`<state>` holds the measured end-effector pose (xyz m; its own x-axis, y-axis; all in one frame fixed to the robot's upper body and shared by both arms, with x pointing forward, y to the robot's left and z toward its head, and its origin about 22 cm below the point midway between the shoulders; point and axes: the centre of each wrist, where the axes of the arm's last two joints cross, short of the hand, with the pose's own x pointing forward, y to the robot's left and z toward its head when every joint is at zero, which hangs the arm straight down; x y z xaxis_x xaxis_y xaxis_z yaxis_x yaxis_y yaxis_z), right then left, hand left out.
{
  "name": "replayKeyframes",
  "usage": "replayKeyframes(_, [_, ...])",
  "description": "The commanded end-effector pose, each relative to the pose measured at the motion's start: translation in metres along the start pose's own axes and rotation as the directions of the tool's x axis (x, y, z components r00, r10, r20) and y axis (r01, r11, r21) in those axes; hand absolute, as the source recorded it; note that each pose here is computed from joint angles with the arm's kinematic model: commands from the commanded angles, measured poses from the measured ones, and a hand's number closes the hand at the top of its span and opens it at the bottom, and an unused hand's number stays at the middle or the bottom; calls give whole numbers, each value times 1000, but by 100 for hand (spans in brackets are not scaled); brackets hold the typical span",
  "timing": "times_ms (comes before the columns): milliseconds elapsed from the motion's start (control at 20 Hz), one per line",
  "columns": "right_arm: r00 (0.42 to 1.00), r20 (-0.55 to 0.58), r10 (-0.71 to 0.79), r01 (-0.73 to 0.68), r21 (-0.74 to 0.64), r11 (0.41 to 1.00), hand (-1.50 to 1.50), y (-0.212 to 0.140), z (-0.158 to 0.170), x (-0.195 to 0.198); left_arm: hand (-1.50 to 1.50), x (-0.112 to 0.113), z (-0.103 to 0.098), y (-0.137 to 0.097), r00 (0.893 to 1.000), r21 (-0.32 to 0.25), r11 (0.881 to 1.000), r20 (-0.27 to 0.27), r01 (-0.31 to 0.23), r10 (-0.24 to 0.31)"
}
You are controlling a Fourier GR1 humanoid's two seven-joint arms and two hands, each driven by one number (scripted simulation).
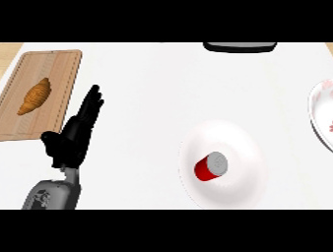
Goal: Pick the squash from the plate and place it in the bowl
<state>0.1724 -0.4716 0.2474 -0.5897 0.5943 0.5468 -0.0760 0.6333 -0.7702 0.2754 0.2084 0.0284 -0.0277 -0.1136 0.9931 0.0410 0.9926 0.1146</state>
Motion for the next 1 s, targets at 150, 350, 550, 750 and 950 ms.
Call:
replayKeyframes(150, [994, -42, 105, -105, 2, 994, 150, 21, -22, -60, 0, -5, 2, 3, 1000, -6, 1000, 2, 2, -2])
replayKeyframes(350, [987, -70, 145, -146, -2, 989, 150, 40, -49, -88, 0, 13, -9, -4, 1000, -26, 1000, 8, -3, 4])
replayKeyframes(550, [982, -99, 162, -161, 17, 987, 150, 55, -51, -127, 0, 4, -16, -12, 1000, -28, 1000, 12, -12, 13])
replayKeyframes(750, [974, -133, 182, -176, 57, 983, 150, 67, -65, -153, 0, -3, -1, -8, 1000, -25, 1000, 21, -7, 7])
replayKeyframes(950, [968, -243, 53, -21, 134, 991, 150, 78, -50, -174, 0, 3, -12, -12, 1000, -25, 1000, 18, -6, 7])
